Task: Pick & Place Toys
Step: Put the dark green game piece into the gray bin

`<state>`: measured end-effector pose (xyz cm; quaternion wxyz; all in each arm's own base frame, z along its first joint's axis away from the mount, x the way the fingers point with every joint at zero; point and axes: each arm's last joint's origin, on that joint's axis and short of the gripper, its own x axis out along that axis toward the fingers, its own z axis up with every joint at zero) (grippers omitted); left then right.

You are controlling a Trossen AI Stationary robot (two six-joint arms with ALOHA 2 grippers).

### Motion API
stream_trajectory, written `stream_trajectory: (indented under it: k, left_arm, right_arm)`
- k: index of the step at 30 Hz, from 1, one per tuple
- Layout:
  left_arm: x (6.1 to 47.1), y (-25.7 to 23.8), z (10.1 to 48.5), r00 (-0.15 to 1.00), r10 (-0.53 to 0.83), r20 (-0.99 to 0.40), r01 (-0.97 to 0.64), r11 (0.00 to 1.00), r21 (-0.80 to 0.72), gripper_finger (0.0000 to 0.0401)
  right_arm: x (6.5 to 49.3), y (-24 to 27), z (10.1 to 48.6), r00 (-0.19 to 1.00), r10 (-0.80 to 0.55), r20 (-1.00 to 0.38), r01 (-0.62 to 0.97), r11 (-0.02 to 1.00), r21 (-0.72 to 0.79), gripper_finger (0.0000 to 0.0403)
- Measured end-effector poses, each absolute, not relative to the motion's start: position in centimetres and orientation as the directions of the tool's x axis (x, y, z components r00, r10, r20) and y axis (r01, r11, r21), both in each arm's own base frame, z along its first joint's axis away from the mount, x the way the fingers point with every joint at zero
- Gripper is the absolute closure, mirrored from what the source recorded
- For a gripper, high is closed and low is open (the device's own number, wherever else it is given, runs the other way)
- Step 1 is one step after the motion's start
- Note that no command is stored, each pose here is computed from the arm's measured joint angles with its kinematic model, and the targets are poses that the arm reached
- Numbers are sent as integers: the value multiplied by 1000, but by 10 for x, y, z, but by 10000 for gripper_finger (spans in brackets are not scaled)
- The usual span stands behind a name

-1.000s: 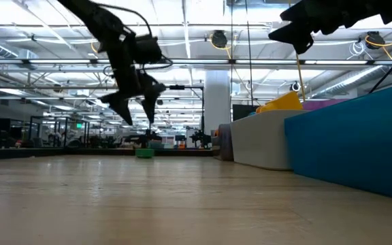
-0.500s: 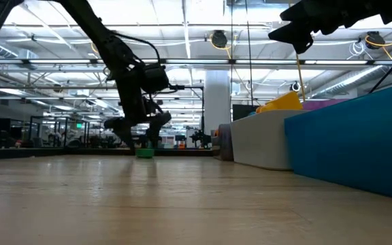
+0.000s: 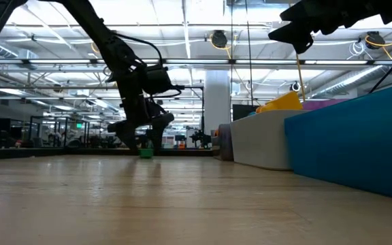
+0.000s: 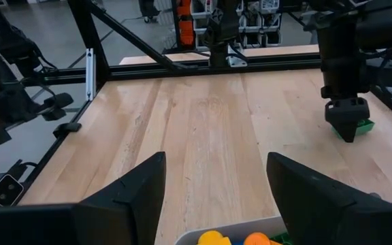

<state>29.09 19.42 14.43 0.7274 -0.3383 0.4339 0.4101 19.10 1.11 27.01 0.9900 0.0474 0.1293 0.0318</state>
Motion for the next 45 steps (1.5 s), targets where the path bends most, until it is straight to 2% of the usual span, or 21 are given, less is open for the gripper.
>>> stream_trajectory:
  k: [7, 18, 22, 26, 33, 38, 45]
  left_arm:
    - [294, 189, 144, 279, 319, -906, -883, 456, -111, 61]
    - [294, 190, 145, 273, 333, -902, -874, 479, -88, 212]
    - [294, 190, 145, 270, 341, -901, -856, 513, -63, 247]
    - [295, 189, 145, 284, 323, -903, -820, 569, -55, 256]
    - [308, 160, 166, 408, 229, -884, -706, 693, -147, 246]
    - [319, 117, 198, 517, 208, -830, -586, 793, -166, 259]
    - [332, 40, 232, 677, 134, -723, -346, 926, -152, 247]
  right_arm:
    - [191, 11, 270, 965, 75, -253, -51, 993, 102, 174]
    - [191, 11, 270, 965, 75, -253, -51, 993, 102, 174]
    - [191, 11, 270, 965, 75, -253, -51, 993, 102, 174]
    - [191, 11, 270, 965, 75, -253, -51, 993, 102, 174]
    - [193, 11, 267, 959, 74, -275, -48, 994, 102, 174]
    - [200, 12, 260, 948, 74, -308, -47, 995, 93, 174]
    - [217, 12, 247, 937, 73, -343, -54, 996, 64, 174]
